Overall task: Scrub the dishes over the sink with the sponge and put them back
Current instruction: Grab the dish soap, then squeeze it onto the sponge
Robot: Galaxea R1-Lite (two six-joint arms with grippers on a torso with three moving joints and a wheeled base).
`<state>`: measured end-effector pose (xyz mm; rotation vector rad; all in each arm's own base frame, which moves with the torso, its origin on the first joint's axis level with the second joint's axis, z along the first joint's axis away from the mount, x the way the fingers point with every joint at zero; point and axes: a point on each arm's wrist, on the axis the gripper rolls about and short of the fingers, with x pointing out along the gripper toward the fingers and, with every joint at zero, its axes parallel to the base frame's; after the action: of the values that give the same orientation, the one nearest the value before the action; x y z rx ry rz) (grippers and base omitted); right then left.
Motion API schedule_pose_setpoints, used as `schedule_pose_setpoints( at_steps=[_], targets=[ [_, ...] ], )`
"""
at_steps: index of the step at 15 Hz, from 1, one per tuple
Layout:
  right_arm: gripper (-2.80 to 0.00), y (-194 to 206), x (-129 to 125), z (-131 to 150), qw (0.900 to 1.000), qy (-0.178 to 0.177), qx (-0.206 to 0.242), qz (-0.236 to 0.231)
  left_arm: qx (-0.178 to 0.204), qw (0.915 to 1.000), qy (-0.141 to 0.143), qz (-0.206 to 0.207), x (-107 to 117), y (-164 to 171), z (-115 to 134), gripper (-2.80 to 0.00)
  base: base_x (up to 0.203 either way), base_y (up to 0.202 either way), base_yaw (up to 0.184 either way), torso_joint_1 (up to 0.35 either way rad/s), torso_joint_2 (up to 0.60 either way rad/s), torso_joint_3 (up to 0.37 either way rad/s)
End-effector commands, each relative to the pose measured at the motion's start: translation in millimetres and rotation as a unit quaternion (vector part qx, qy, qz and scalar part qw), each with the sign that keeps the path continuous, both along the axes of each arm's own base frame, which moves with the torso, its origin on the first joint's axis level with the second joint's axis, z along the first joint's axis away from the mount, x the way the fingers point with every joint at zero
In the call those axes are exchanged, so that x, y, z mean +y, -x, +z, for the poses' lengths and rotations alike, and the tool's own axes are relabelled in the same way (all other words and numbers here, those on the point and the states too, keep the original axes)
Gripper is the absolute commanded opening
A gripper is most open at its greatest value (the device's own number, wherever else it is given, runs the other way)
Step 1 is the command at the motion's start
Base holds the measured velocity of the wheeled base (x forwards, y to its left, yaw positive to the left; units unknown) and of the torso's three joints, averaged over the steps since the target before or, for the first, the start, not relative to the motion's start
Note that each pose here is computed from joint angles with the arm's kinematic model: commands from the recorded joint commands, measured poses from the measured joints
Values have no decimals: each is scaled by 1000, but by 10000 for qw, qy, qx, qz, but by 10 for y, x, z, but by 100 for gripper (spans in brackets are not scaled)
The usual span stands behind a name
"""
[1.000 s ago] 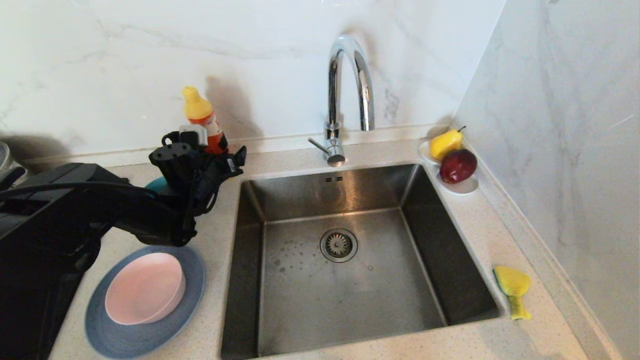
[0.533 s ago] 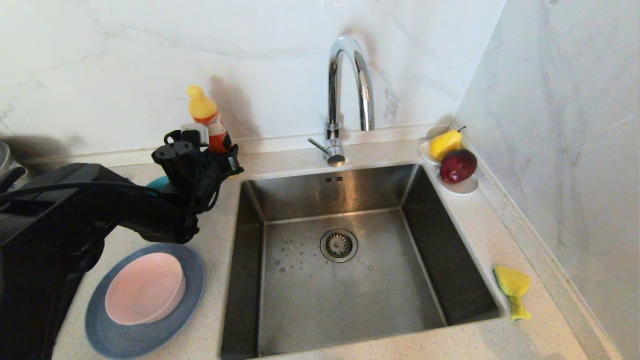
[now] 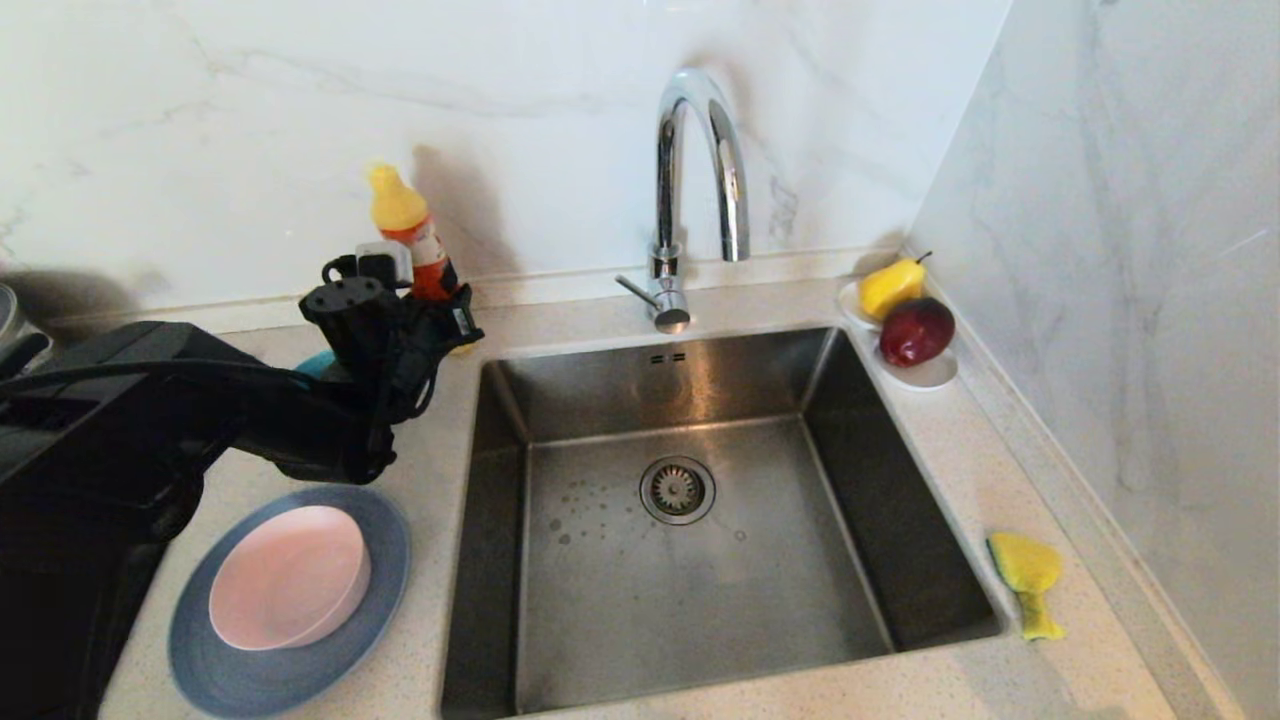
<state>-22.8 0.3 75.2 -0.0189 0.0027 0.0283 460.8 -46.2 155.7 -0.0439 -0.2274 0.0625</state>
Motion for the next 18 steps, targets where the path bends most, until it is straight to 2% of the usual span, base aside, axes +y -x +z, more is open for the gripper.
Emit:
schedule_pose_setpoints(
  at_steps=[1, 8, 11, 14, 18],
  targets=[
    [-280, 1, 0, -1, 10000, -3, -7, 6, -323, 9995, 67, 28, -16, 158, 302, -280, 0, 0, 0, 0, 0, 0],
    [-280, 1, 0, -1, 10000, 5, -7, 4, -762, 9967, 261, 10, -240, 856, 1007, -280, 0, 0, 0, 0, 0, 0],
    [-280, 1, 0, -1, 10000, 4, -7, 4, -757, 9968, 259, -75, -336, 1253, 1337, -280, 0, 0, 0, 0, 0, 0],
    [-280, 1, 0, -1, 10000, 5, -7, 4, -642, 9978, 45, -128, -462, 1609, 1527, -280, 0, 0, 0, 0, 0, 0],
    [-280, 1, 0, -1, 10000, -1, -7, 4, -809, 9945, -457, -484, -716, 2059, 1774, -280, 0, 0, 0, 0, 0, 0]
  ],
)
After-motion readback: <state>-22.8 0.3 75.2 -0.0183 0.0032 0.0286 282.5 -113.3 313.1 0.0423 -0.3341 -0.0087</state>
